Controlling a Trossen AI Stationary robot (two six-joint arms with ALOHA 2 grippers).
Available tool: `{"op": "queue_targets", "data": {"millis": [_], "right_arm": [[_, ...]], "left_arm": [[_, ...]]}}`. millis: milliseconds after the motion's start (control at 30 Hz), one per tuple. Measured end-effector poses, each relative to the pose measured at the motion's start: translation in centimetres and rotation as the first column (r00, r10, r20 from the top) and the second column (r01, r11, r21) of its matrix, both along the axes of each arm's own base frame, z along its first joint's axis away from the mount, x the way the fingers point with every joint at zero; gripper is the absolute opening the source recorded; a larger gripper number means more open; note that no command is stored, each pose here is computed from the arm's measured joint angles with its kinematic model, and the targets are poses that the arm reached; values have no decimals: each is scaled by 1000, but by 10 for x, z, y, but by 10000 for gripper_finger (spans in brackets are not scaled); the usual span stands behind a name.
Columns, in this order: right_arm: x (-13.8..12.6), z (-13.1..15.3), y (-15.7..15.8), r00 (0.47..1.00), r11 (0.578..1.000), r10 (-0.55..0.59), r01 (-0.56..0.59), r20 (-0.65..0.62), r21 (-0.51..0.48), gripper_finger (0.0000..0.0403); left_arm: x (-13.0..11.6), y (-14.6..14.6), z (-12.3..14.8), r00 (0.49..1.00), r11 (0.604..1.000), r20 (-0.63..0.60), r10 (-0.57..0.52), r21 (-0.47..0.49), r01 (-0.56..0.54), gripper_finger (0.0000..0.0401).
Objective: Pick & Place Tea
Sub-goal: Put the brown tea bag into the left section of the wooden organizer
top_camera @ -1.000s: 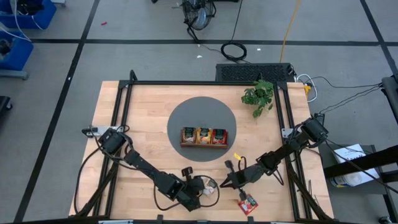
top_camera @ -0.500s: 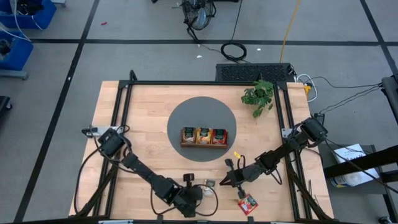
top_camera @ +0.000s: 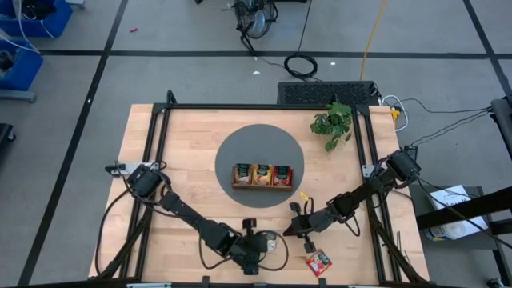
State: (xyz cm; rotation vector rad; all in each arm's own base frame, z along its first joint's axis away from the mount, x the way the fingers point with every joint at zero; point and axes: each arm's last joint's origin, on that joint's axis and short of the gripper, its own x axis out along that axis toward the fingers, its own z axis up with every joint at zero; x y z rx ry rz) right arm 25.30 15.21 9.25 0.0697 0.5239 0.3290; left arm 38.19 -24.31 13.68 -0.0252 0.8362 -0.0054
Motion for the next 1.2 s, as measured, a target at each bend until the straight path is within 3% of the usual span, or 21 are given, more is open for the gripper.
{"op": "queue_targets", "data": {"millis": [233, 600, 800, 1000, 1200], "right_arm": [[2, 0, -4, 999, 997, -29, 31, -33, 71, 6], [5, -5, -13, 979, 963, -75, 120, -189, 239, 58], [6, -2, -12, 975, 934, -26, 103, -222, 341, 85], [7, -1, -13, 950, 873, 8, 146, -313, 466, 95], [5, -3, -13, 921, 844, 17, 197, -390, 500, 91]], "left_arm": [[6, 5, -11, 1000, 1000, -26, -1, -26, 0, 23], [12, 6, -32, 999, 999, -28, 27, -34, -28, 23], [11, 5, -35, 999, 999, -26, 34, -22, -35, 23], [12, 5, -35, 999, 999, -21, 37, -23, -38, 23], [12, 5, -36, 999, 999, -9, 43, -16, -43, 23]]}}
